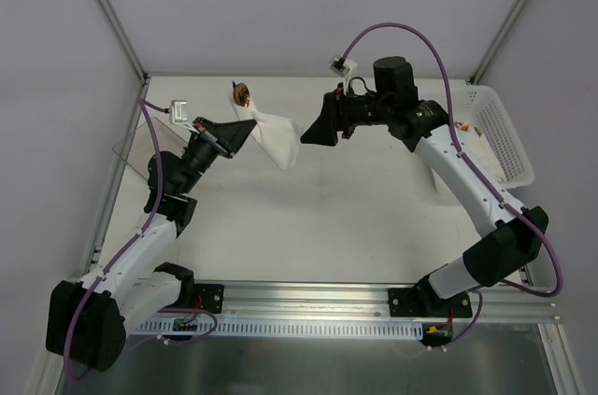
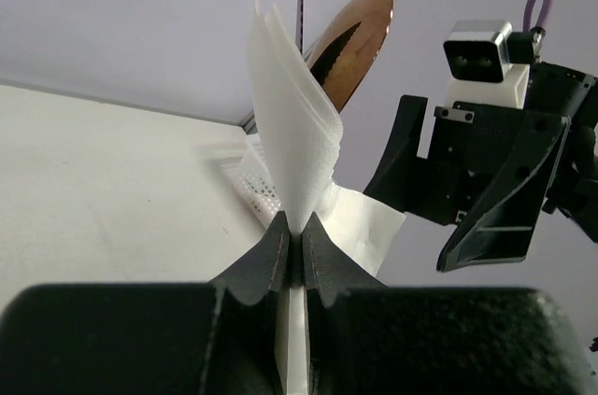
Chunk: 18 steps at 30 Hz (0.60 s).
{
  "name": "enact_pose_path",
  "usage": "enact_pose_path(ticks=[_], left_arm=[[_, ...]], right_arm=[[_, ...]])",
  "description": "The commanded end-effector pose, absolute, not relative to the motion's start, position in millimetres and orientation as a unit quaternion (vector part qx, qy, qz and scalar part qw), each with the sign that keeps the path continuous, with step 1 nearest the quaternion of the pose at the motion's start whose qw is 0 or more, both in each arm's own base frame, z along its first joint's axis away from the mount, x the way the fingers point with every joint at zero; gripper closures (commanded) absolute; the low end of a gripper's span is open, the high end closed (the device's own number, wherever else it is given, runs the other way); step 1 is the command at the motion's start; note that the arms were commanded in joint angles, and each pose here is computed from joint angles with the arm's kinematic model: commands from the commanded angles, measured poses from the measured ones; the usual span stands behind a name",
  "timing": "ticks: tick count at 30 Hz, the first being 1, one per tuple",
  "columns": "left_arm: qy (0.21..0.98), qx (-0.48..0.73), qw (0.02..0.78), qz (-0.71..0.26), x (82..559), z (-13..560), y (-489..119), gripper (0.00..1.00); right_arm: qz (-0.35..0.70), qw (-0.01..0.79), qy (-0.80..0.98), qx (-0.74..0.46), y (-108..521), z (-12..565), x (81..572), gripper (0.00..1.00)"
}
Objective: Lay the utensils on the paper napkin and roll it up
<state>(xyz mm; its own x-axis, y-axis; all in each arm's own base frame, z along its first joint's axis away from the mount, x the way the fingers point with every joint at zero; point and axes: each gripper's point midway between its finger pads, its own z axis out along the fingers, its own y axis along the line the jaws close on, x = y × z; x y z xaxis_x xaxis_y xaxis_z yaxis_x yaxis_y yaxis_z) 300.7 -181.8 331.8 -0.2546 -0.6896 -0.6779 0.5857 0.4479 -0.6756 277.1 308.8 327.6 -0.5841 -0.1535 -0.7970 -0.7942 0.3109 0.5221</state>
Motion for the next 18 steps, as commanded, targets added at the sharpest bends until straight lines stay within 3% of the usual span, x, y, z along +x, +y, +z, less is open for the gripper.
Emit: enact_pose_path(ticks=[1,15,18], left_arm=[[0.547,-0.043,0.628,-0.552,294,361,-179,1.00],[0.538,-0.039,0.619,-0.570,285,364,-182,1.00],[0.538,-0.039,0.618,-0.572,285,364,-182,1.00]], right_arm=[[0.434,0.374,0.750,-0.331,299,331,289,0.27],[0.490,0.351,0.733,-0.314,327,339,291,0.41],[0.498,0.355,0.726,-0.315,328,343,292,0.49]])
